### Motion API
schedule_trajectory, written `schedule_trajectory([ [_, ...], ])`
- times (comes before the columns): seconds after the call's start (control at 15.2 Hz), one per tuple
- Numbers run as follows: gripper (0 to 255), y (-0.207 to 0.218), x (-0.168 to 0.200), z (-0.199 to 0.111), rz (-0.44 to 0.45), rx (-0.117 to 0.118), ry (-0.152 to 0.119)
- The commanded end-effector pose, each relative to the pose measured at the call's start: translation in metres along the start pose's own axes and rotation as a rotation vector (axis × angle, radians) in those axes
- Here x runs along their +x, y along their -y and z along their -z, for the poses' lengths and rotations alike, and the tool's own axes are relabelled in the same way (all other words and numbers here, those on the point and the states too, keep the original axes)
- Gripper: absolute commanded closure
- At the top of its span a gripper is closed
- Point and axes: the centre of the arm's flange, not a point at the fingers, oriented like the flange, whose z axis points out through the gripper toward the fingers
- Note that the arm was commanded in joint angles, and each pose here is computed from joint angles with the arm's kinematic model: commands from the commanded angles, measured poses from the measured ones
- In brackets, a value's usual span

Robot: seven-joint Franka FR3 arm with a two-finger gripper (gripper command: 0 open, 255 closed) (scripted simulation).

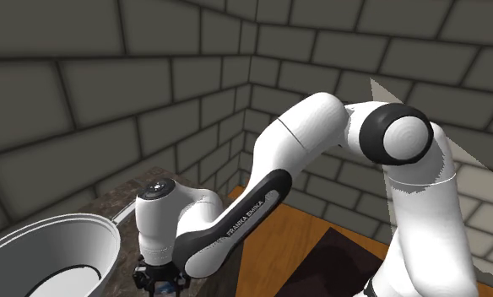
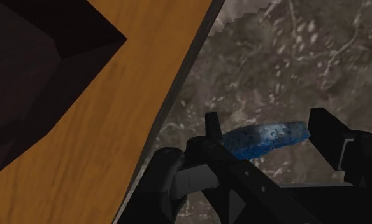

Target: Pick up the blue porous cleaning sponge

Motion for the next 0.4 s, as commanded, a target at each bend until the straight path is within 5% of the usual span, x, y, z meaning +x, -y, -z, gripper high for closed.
schedule_trajectory([
  [0.0,255,0.000,0.000,0.011,0.000,0.000,0.000],
  [0.33,255,0.000,-0.001,0.027,0.000,0.000,0.000],
])
